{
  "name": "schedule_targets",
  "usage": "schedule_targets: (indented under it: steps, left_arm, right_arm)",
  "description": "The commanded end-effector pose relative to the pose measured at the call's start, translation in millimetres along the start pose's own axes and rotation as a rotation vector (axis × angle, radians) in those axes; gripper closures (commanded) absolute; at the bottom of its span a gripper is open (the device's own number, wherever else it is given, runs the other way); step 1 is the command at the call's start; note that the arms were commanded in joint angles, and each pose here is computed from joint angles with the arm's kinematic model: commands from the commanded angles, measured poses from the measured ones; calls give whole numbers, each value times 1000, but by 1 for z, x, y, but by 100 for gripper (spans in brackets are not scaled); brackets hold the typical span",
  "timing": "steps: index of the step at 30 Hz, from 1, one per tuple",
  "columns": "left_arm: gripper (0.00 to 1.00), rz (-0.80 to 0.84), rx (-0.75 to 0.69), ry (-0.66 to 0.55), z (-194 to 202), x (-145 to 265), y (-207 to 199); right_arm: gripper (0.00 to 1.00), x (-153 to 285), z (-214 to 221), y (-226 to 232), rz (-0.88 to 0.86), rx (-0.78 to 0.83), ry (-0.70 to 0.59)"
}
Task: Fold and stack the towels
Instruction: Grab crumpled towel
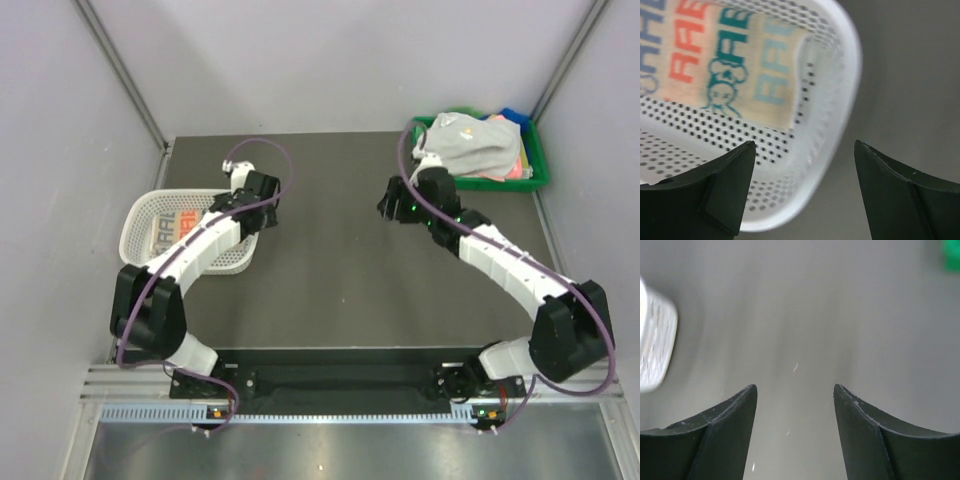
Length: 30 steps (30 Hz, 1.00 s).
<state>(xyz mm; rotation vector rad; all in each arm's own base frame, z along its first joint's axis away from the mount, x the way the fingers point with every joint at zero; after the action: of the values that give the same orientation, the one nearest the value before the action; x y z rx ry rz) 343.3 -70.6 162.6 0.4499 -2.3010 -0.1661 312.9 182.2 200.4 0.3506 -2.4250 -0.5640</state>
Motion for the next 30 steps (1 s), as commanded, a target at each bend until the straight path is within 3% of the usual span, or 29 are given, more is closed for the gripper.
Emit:
schedule_targets:
  steps: [1, 6, 13, 18, 25, 30]
  left_arm:
    - [16, 202, 49, -99, -14, 41, -26]
    - [17, 429, -26, -107, 2, 78, -54]
    - [17, 613, -122, -118, 14, 109, -75]
    - [17, 633, -145, -102, 23, 102, -84]
    - [18, 585, -82, -85, 33, 83, -92]
    - [18, 542, -101, -87, 33, 76, -91]
  right_arm:
    - [37, -6, -74, -26, 85, -41, -133]
    - [37, -32, -135, -80, 241, -98, -250]
    - [36, -78, -215, -147, 400, -187, -443]
    - [36, -112, -218, -206, 467, -310, -473]
    - [37, -131, -220, -241, 499, -385, -489]
    - [49, -138, -229, -246, 464, -393, -535]
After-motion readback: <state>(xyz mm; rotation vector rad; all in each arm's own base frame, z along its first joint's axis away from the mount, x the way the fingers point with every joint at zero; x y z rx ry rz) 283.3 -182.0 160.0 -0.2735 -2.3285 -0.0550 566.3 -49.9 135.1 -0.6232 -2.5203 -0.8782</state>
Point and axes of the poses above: each gripper's point midway between its finger pads, its own x axis back along the fingers, its own y axis along the line the jaws close on, z = x × y, the point moved 5 cm from there along x, back along the fingers, and after that the axes turned 11 degrees about -x, right-handed, at the moved point
